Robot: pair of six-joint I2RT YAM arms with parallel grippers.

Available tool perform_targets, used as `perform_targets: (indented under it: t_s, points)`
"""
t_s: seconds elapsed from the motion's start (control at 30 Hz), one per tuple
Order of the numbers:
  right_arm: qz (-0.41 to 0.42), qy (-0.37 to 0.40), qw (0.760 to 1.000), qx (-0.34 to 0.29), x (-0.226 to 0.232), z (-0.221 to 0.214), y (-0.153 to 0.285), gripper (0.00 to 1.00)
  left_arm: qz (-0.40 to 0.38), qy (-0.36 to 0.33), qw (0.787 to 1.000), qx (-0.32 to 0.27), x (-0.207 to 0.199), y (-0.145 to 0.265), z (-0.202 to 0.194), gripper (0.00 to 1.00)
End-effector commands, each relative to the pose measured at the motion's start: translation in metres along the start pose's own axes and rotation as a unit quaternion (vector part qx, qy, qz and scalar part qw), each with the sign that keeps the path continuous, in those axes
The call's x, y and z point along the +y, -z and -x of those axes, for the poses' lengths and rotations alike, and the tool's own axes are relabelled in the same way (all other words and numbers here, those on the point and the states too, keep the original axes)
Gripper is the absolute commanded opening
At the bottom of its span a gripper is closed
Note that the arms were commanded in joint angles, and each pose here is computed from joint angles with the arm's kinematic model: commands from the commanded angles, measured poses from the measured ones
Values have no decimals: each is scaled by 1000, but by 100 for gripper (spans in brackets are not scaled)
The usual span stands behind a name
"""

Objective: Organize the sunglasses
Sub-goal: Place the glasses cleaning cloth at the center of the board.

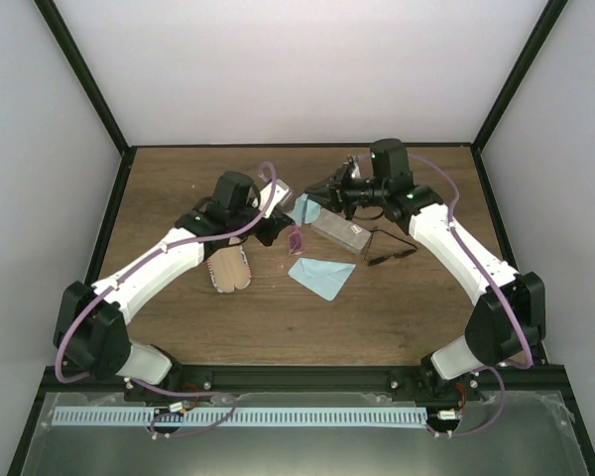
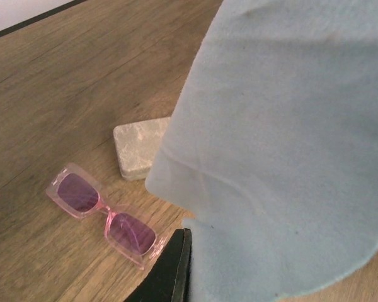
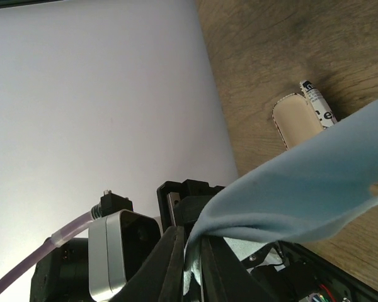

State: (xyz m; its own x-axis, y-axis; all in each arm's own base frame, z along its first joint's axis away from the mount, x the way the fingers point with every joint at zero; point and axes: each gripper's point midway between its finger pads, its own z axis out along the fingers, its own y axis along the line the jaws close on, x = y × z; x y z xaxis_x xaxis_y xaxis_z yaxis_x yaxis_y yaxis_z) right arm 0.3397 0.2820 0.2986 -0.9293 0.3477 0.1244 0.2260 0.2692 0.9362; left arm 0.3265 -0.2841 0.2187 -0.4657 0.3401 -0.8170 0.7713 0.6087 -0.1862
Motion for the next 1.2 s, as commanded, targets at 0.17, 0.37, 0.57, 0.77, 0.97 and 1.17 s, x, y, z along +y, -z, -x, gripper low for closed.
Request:
perform_targets:
  t_s: [0.17,0.37,0.57,0.77,0.97,1.17]
  points:
    - [-25,5,1000,-13,-18,-6,10,9,23,-96,995,35,5,12,-3,4]
    - [-74,-7,997,-8,-60,-16,14,3,46,-118,989,78,14,-3,-37,4]
    - [-118,-6,993,16,-102,-22,9,1,48,-122,986,107,15,-20,-62,4]
    - [-160,1,987,28,-137,-22,5,1,41,-137,980,137,6,-32,-83,4]
    - [-192,11,980,49,-169,-25,2,1,20,-139,977,160,-9,-47,-106,4]
    - [-217,19,974,56,-185,-29,5,1,23,-152,973,173,-21,-40,-115,4]
